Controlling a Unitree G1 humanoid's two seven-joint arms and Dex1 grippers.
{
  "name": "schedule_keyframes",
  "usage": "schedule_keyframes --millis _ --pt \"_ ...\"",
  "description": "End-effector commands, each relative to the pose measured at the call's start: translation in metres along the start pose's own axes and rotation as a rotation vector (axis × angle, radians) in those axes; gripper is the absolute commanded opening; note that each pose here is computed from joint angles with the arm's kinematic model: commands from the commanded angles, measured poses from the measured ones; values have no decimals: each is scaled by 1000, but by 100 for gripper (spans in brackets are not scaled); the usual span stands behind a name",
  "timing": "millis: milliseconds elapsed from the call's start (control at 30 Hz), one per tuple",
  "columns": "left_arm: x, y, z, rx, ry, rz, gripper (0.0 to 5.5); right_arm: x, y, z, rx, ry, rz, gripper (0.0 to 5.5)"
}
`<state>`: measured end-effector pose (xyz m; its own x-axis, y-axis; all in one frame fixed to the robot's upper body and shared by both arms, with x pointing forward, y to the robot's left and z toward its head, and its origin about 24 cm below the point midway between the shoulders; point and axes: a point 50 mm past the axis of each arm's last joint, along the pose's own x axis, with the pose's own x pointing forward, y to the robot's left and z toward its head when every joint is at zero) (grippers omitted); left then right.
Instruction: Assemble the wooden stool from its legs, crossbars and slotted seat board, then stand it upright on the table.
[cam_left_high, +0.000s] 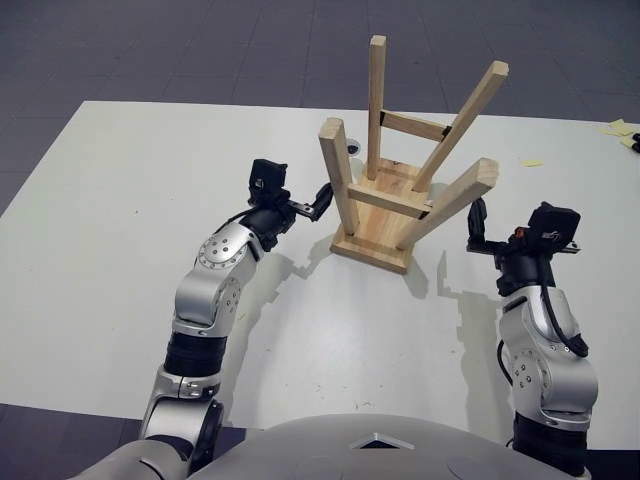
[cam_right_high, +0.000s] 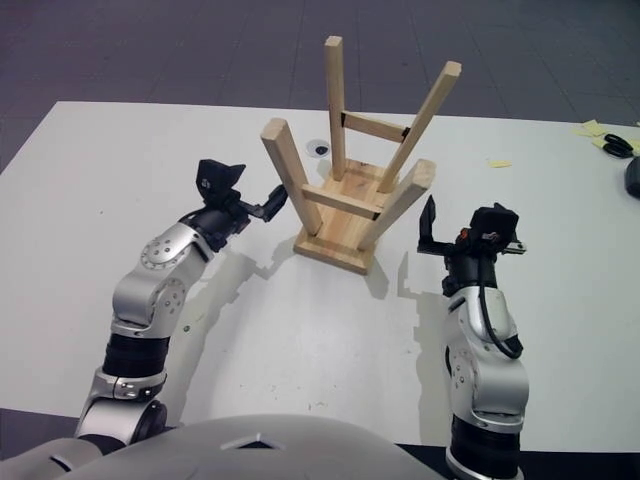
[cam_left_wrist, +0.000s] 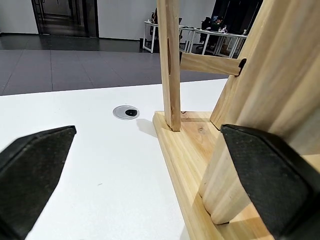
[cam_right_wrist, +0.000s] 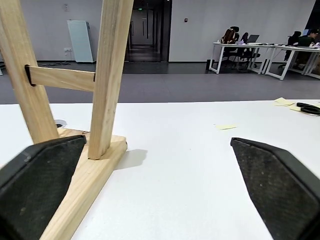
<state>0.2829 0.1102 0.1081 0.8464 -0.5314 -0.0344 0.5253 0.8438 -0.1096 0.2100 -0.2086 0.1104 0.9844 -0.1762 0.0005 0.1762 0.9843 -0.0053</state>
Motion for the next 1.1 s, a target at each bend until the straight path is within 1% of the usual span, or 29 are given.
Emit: schedule_keyframes --millis 33,167,267,333,467,533,600,667,733,800,867,967,1000,1100 --pt "1 -32 -1 8 36 -196 540 -4 42 14 8 -58 283 538" --pt "-13 -49 -22 16 183 -369 540 -3 43 11 -1 -38 295 538" --pt "-20 -42 -32 29 247 -347 540 -2 39 7 -19 -17 288 538" --pt "-18 -28 -29 18 227 -261 540 1 30 3 -30 -1 249 538" --pt "-12 8 -6 -7 104 -49 540 6 -2 1 -84 -14 36 538" --pt "-14 19 6 -19 56 -11 540 7 -13 5 -105 -40 -50 538" --pt "-18 21 15 -45 35 -33 540 6 -17 7 -111 -50 -82 538" --pt "-23 15 21 -85 31 -121 540 5 -14 6 -116 -47 -67 538" --pt "-34 1 29 -189 24 -314 540 3 -9 2 -116 -37 -49 538" --pt "-44 -2 42 -281 -9 -440 540 2 -5 -1 -109 -26 -32 538" --pt "-46 9 53 -301 -46 -434 540 1 -4 -2 -105 -21 -21 538" --pt "-35 29 58 -270 -51 -300 540 3 -2 -4 -99 -19 -2 538" --pt "-35 26 58 -259 -40 -316 540 5 2 -5 -76 -16 37 538" --pt "-38 1 61 -260 -43 -462 540 10 18 -6 -5 10 212 538"
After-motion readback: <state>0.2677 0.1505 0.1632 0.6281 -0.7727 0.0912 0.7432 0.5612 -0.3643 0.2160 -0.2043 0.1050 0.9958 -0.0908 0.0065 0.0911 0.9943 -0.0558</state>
